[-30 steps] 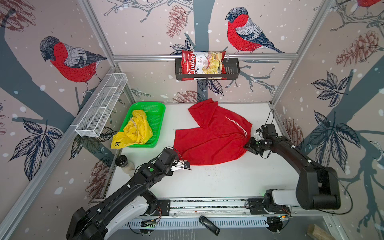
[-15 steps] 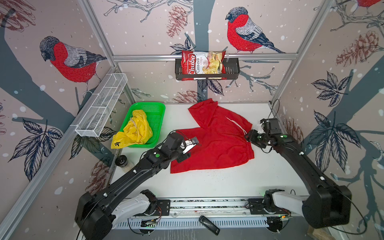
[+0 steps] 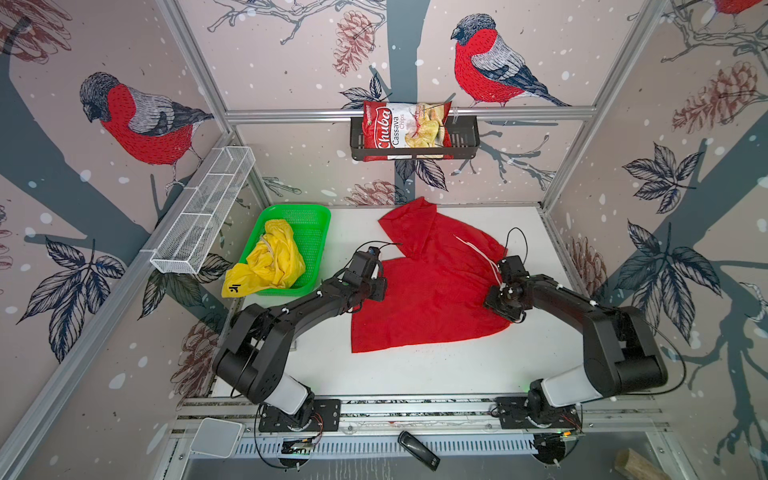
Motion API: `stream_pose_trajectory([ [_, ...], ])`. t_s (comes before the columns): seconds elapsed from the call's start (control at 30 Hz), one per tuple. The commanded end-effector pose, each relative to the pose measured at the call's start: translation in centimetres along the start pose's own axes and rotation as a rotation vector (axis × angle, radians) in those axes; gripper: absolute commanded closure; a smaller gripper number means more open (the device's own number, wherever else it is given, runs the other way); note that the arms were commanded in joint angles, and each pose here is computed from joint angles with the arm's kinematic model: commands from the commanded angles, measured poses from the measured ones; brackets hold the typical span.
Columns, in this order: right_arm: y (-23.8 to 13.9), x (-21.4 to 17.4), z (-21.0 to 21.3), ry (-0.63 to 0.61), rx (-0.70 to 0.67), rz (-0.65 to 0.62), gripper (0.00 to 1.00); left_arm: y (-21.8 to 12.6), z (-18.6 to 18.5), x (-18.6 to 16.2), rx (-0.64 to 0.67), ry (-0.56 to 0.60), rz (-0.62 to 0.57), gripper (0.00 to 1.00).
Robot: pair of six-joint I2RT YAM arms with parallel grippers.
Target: Fold and stack the shorts
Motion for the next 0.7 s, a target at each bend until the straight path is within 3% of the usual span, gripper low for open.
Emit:
stream_pose_trajectory([
  [0.0,-0.9,-0.2,-1.7,0.001,-0.163,-0.002,0.42,0.3,-0.8,1.3,-0.084,-0.074,-0.038,0.47],
  [0.17,-5.8,2.6,3.9,-0.125,0.004,-0.189,0.36,0.9,-2.5,2.2,-0.224,-0.083,-0.051,0.5],
  [0.33,-8.7,1.0,12.7,-0.281,0.417,-0.294,0.38,2.8,-2.8,2.6,-0.241,-0.131,-0.039,0.59],
  [0.47,-7.5,-2.3,16.5,-0.337,0.593,-0.249,0.41,4.6,-2.1,2.3,-0.209,-0.148,-0.02,0.63],
  [0.67,-3.3,-7.6,17.7,-0.39,0.594,-0.087,0.42,7.3,0.2,1.7,-0.145,-0.212,0.011,0.65],
])
Point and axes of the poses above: each gripper's point midway between its finger pads, its own y axis out along the fingers, its own z axis along the line the jaws close on, x = y × z, the point moved 7 cm from there along -y, back along the fingers, and after that the axes turned 6 degrees about -y, right-handed, at the moved point
